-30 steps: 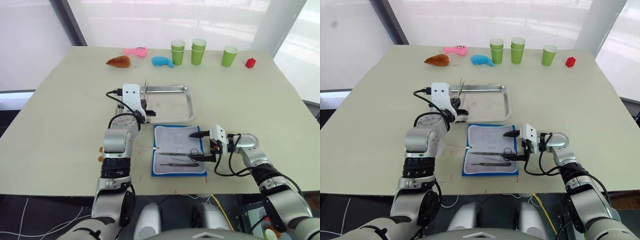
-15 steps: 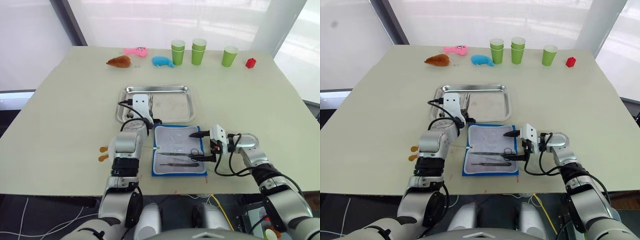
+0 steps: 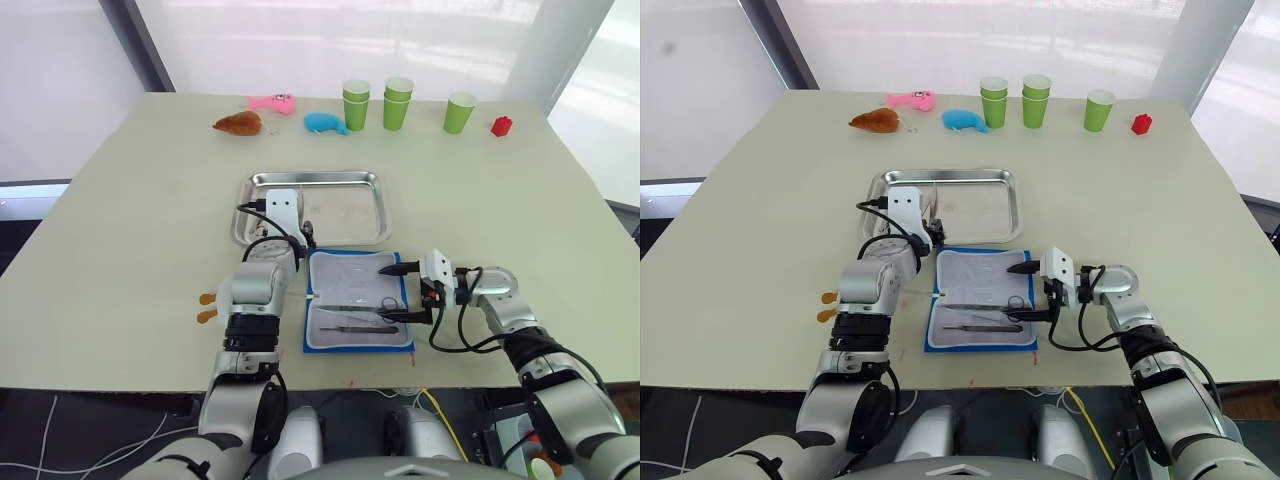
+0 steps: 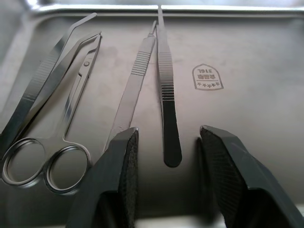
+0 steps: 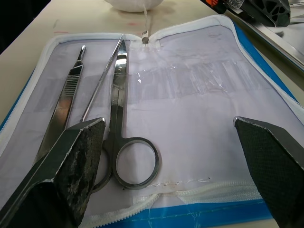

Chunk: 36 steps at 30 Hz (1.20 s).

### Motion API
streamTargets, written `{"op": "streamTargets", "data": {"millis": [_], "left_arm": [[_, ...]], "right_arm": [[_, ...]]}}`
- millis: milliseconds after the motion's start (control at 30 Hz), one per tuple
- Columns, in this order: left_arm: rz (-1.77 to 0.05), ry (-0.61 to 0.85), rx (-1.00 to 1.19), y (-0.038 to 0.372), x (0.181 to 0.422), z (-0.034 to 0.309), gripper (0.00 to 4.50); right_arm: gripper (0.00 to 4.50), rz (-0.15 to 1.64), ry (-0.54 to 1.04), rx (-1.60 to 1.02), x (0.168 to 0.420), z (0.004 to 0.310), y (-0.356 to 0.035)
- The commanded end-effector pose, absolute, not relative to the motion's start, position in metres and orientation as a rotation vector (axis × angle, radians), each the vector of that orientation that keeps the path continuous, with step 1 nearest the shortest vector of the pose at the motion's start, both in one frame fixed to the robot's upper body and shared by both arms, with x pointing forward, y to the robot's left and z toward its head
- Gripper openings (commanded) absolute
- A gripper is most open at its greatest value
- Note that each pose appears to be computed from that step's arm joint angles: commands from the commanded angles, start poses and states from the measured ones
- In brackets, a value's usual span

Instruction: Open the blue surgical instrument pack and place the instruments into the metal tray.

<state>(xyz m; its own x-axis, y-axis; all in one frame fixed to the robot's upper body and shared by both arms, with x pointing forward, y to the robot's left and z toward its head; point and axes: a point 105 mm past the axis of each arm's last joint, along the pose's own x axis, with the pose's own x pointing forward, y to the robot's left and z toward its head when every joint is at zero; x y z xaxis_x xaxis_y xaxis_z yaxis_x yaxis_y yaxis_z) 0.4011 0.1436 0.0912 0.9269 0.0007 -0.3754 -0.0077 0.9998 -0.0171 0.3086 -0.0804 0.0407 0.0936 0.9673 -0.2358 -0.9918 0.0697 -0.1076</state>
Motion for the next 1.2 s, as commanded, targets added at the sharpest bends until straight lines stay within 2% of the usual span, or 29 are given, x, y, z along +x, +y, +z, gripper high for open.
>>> {"op": "streamTargets", "data": {"millis": [33,267,433,500,733,1100,1200], "left_arm": [[0.008,0.319,-0.001,0.143,0.404,0.111,2.01],[-0.041,0.190,0.019,0.136,0.404,0.144,2.01],[-0.230,0.075,0.040,0.126,0.393,0.168,2.01],[-0.353,0.085,0.015,0.121,0.383,0.169,2.01],[-0.738,-0.091,0.101,0.135,0.344,0.199,2.01],[-1.164,0.037,0.306,0.176,0.275,0.188,2.01],[-1.243,0.000,0.371,0.183,0.258,0.190,2.01]], "right_arm": [[4.50,1.493,0.453,-0.236,0.271,-0.028,-0.103],[4.50,1.492,0.455,-0.231,0.270,-0.029,-0.103],[4.50,1.490,0.455,-0.228,0.270,-0.029,-0.103],[4.50,1.490,0.455,-0.228,0.270,-0.029,-0.102],[4.50,1.493,0.455,-0.225,0.270,-0.029,-0.102],[4.50,1.491,0.452,-0.216,0.267,-0.030,-0.101],[4.50,1.491,0.452,-0.212,0.266,-0.031,-0.101]]}}
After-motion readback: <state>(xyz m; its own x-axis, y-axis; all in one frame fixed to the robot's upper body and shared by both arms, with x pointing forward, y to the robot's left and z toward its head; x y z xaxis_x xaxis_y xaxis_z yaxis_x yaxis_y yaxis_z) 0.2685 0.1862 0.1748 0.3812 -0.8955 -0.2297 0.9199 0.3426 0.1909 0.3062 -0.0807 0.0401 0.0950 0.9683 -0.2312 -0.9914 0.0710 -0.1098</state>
